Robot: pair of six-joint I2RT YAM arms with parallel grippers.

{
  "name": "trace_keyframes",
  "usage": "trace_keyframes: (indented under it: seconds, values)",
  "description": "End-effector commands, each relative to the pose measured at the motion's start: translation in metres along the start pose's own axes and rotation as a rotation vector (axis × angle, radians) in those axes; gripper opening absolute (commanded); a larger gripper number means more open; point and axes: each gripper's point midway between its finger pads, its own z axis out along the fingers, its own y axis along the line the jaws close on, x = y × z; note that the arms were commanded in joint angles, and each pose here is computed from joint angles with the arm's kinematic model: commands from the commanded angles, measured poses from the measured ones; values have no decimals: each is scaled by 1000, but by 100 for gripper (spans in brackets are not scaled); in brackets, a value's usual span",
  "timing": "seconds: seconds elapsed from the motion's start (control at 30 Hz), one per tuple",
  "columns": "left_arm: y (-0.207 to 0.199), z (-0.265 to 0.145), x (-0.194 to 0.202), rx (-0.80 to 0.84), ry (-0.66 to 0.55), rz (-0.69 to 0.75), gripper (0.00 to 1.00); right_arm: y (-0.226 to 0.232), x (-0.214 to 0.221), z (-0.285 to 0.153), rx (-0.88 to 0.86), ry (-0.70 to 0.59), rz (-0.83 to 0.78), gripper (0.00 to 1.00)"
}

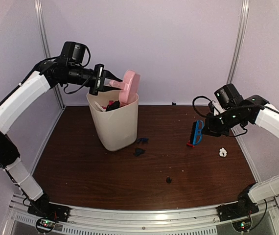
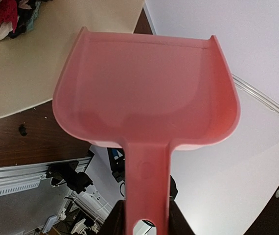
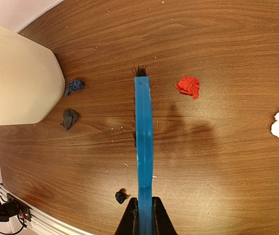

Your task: Sweep away the paper scraps from the table

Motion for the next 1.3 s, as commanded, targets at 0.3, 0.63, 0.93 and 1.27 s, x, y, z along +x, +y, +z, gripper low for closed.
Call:
trace_keyframes:
  seconds: [0.3,0.63,0.93,1.27]
  values:
    - [-44,-69,5,205,-149,129,0,24,-6,-4,-130,-10,-9,0]
    - [-41,-99,-8,118,-361,525,0,117,-36,5,-540,73,78,0]
    - [-4,-114,-6,-66,-525,893,0,153,-48,61,-629,201,262,0]
    - [16,-111,26,-126,-592,1176,0,179,-24,127,-576,344,288,0]
